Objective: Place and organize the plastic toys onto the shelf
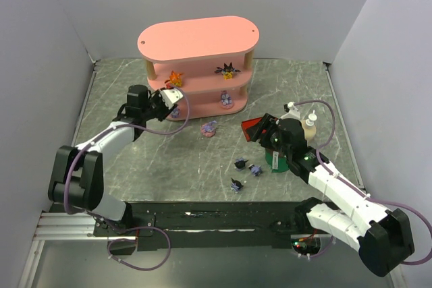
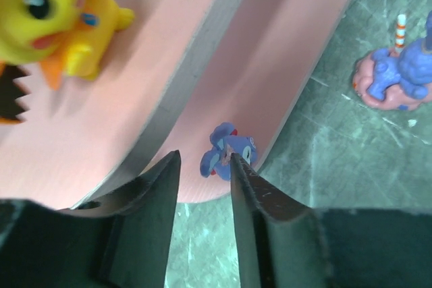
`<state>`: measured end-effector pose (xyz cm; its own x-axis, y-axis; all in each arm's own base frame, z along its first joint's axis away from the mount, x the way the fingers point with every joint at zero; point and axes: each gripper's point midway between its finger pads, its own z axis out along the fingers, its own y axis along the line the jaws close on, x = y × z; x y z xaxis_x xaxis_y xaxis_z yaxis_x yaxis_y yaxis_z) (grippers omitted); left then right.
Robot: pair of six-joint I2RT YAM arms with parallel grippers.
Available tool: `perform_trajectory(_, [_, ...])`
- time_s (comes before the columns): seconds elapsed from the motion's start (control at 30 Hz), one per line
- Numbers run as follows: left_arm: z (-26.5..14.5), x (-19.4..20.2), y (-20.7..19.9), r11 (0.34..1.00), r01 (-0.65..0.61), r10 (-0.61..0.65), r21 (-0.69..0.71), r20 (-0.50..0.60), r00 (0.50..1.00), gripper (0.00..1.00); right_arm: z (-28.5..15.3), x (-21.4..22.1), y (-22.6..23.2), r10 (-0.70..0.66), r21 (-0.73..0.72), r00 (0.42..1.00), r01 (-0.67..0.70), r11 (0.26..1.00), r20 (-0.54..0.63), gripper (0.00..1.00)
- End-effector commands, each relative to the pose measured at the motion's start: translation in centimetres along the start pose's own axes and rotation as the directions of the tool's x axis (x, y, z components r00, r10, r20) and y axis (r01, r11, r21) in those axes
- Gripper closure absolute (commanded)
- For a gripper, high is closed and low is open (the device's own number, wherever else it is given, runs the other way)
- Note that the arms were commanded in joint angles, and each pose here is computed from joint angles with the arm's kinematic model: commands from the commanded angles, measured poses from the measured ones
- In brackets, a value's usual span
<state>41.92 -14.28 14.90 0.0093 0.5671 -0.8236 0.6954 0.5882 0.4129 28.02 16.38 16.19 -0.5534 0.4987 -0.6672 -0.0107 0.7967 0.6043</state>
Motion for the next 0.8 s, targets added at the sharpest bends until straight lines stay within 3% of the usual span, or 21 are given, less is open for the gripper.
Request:
perform_trajectory(0.0, [-2.4,-4.0,2.1,0.997,0.003,0.003,-0.078,0.075,0.997,0.55,0.0,-0.2,0.4,0.004,-0.016,1.000,-0.004,1.000,0.005,0.28])
perform_trajectory(0.17, [-4.4,-6.5,1.8,0.997,0.018,-0.008,-0.079,0.127,0.992,0.49,-0.4,-0.4,0.2,0.004,-0.009,1.000,-0.004,1.000,0.013,0.28])
perform_trajectory(0.33, [-6.8,-11.6,2.4,0.983,0.125,-0.082,-0.137,0.283,0.956,0.38,-0.9,-0.4,0.0,0.012,-0.006,1.000,-0.011,1.000,0.019,0.28])
perform_trajectory(0.5, [-7.9,-13.2,1.5,0.969,0.226,-0.175,-0.103,0.360,0.916,0.18,-1.2,-0.4,0.0,0.018,-0.008,1.000,-0.018,1.000,0.023,0.28])
perform_trajectory(0.63, [-8.5,-13.9,3.8,0.875,0.457,-0.366,-0.159,0.398,0.841,0.12,-1.6,-0.5,-0.1,0.017,-0.002,0.999,-0.016,1.000,0.028,0.28])
perform_trajectory(0.67, [-8.2,-12.7,4.3,0.850,0.488,-0.402,-0.199,0.354,0.845,0.02,-1.7,-0.7,-0.1,0.015,-0.002,0.999,-0.015,1.000,0.034,0.28])
perform_trajectory(0.77, [-9.1,-12.6,5.7,0.826,0.491,-0.385,-0.277,0.358,0.851,0.04,-2.0,-0.8,-0.3,0.019,0.000,0.999,-0.019,1.000,0.045,0.28])
